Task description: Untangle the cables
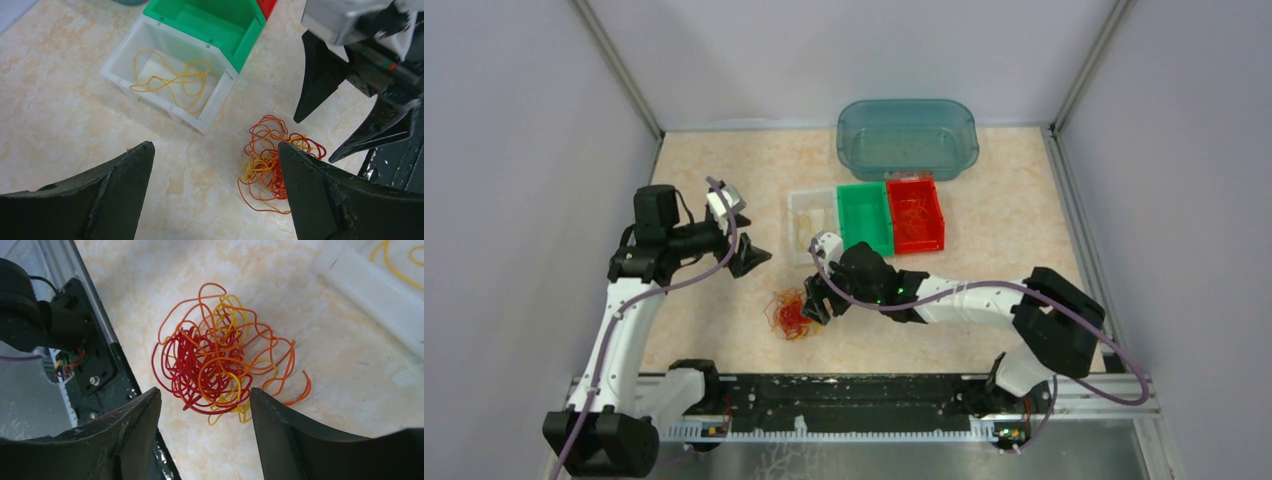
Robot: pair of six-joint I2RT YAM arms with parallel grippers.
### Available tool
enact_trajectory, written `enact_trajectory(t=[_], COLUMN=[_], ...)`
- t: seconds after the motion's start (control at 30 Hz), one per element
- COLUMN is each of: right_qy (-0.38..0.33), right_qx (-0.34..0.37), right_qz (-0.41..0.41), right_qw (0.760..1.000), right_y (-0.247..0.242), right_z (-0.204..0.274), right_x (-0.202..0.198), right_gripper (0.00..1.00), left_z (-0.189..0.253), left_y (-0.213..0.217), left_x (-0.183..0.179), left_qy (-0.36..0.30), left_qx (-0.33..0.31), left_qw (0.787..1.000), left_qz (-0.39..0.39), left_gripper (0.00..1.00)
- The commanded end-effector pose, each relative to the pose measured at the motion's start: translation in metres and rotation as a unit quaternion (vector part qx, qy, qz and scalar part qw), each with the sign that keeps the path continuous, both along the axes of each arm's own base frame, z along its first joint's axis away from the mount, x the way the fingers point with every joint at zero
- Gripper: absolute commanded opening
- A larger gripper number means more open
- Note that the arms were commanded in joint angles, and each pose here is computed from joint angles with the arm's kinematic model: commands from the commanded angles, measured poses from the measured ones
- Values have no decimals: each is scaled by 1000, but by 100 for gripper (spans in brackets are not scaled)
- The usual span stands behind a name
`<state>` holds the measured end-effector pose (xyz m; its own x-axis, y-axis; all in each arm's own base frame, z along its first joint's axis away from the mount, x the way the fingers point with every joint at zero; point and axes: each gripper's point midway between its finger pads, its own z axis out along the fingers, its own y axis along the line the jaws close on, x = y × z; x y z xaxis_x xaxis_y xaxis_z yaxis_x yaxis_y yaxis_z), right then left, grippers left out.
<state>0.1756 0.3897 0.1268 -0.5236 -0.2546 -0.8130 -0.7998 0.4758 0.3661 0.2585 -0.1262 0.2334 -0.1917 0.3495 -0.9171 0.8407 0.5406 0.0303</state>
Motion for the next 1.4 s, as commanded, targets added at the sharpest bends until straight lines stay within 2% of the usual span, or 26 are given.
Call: enact_trajectory(t=[0.0, 0.07, 0.1, 0.2, 0.27, 0.33, 0.5, 0.8, 1.13, 1.27, 1.37], right_qy=[-7, 4, 6, 1, -11, -27, -78, -164, -186, -179, -173], right_qx=[21, 18, 18, 21, 31, 45, 94, 212, 300, 348, 355], right_qz=[-3, 0, -1, -2, -4, -3, 19, 87, 71, 83, 99], right_qw=[1000, 1000, 1000, 1000, 999, 999, 992, 959, 933, 916, 913], right_y=[24, 27, 28, 29, 28, 28, 24, 18, 23, 28, 35], right_z=[11, 4, 2, 7, 18, 35, 92, 186, 247, 271, 278], right_x=[4, 2, 2, 3, 5, 7, 2, -23, -21, -26, -30], right_gripper=[64, 60, 55, 28, 16, 0, 0, 0, 0, 0, 0], left_z=[8, 8, 9, 10, 10, 10, 16, 44, 43, 36, 32], left_y=[-1, 0, 0, 1, 2, 2, -3, -29, -38, -36, -35], left_x=[-3, -2, -2, -1, 0, -1, -9, -56, -88, -86, -84], left_qy=[-18, -18, -19, -22, -23, -23, -26, -38, -23, -34, -30], left_qx=[-2, -1, 0, 1, 2, 2, -11, -78, -117, -115, -111], left_qw=[1000, 1000, 1000, 1000, 1000, 1000, 1000, 990, 982, 984, 985], left_qz=[-6, -4, -3, -2, 1, 1, -12, -112, -148, -133, -125], left_gripper=[100, 100, 100, 100, 100, 100, 100, 100, 100, 98, 94])
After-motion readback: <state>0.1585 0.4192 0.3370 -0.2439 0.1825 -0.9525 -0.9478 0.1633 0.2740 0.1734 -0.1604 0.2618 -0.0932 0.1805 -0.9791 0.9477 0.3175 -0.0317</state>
